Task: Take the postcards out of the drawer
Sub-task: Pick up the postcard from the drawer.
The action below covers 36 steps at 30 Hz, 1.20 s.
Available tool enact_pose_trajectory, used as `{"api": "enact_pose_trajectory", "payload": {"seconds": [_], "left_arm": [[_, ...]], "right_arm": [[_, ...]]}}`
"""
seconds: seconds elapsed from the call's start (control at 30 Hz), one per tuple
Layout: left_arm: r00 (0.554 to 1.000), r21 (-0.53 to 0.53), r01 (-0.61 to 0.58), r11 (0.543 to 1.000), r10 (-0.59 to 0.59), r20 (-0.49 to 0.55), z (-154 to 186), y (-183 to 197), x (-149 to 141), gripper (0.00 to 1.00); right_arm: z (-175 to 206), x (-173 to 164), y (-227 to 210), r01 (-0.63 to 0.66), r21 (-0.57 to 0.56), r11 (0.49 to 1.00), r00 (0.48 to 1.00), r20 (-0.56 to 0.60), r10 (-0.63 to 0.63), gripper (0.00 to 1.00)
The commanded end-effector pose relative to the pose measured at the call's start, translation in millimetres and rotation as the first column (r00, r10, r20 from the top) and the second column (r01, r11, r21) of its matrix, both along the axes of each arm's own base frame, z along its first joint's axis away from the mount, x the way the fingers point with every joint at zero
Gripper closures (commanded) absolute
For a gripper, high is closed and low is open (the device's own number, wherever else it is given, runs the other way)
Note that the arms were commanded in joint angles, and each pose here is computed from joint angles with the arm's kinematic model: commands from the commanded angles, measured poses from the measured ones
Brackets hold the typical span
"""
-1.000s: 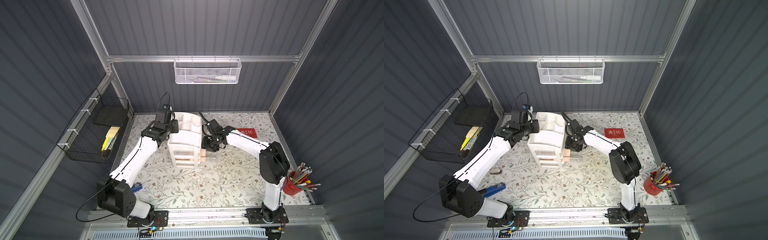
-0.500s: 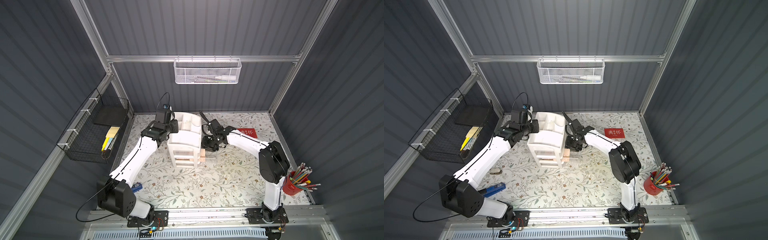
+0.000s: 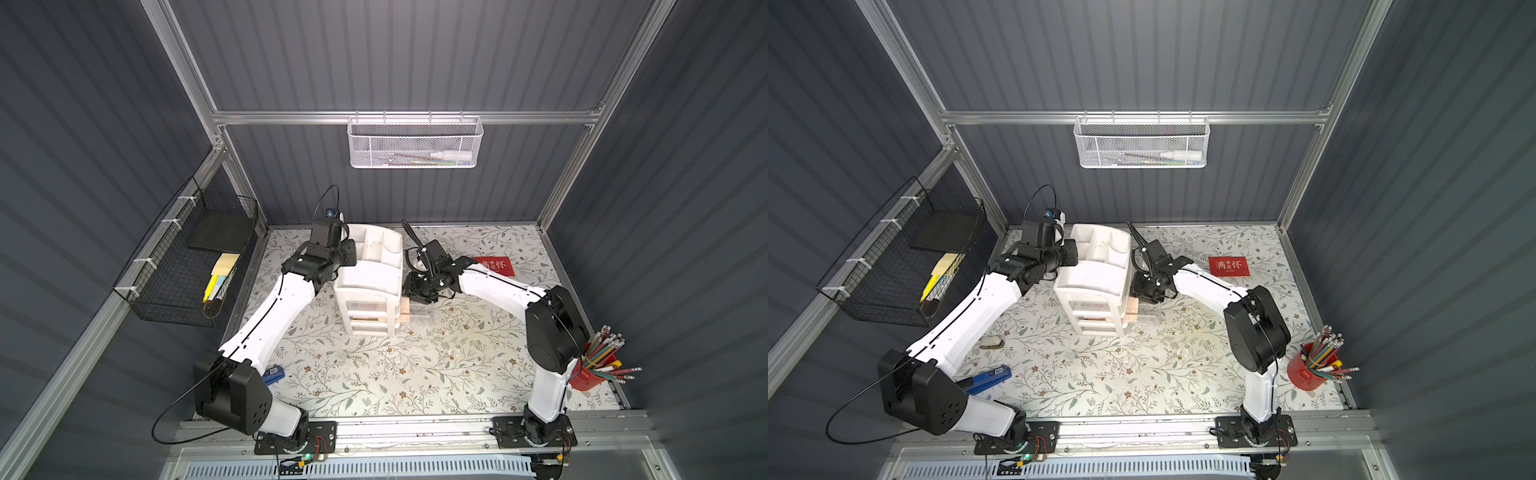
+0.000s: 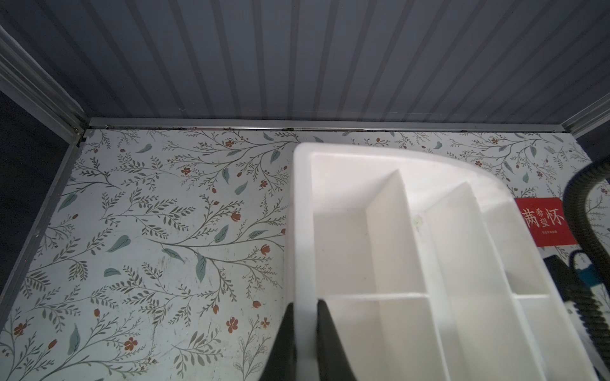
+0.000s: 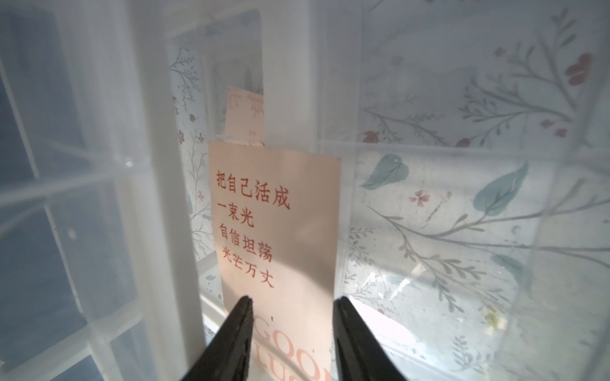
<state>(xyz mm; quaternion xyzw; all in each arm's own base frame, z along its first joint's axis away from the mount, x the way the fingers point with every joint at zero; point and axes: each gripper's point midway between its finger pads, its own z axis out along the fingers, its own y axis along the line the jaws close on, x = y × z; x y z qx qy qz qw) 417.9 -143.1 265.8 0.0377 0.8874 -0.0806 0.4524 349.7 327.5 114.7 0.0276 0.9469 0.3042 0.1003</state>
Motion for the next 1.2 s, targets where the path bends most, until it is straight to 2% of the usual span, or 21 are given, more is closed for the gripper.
{"api": "enact_pose_trajectory", "payload": {"seconds": [0.0,0.43,0.77,1.17], "left_arm": [[0.978,0.132,0.067,0.989,-0.039,-0.204,-72.3,5.3,-19.4,1.00],[0.978,0.134,0.067,0.989,-0.039,-0.205,-72.9,5.5,-19.2,1.00],[0.978,0.135,0.066,0.989,-0.037,-0.204,-72.3,6.1,-19.5,1.00],[0.978,0.142,0.063,0.988,-0.032,-0.208,-74.6,6.6,-18.4,1.00]], "right_arm": [[44.2,-4.0,30.3,-0.079,0.161,0.984,0.994,0.083,0.067,0.57],[44.0,-5.0,32.2,-0.086,0.179,0.980,0.994,0.078,0.073,0.72],[42.0,-5.3,31.0,-0.084,0.182,0.980,0.995,0.072,0.072,0.92],[58.7,2.7,11.6,-0.054,0.185,0.981,0.994,0.108,0.034,0.97]]}}
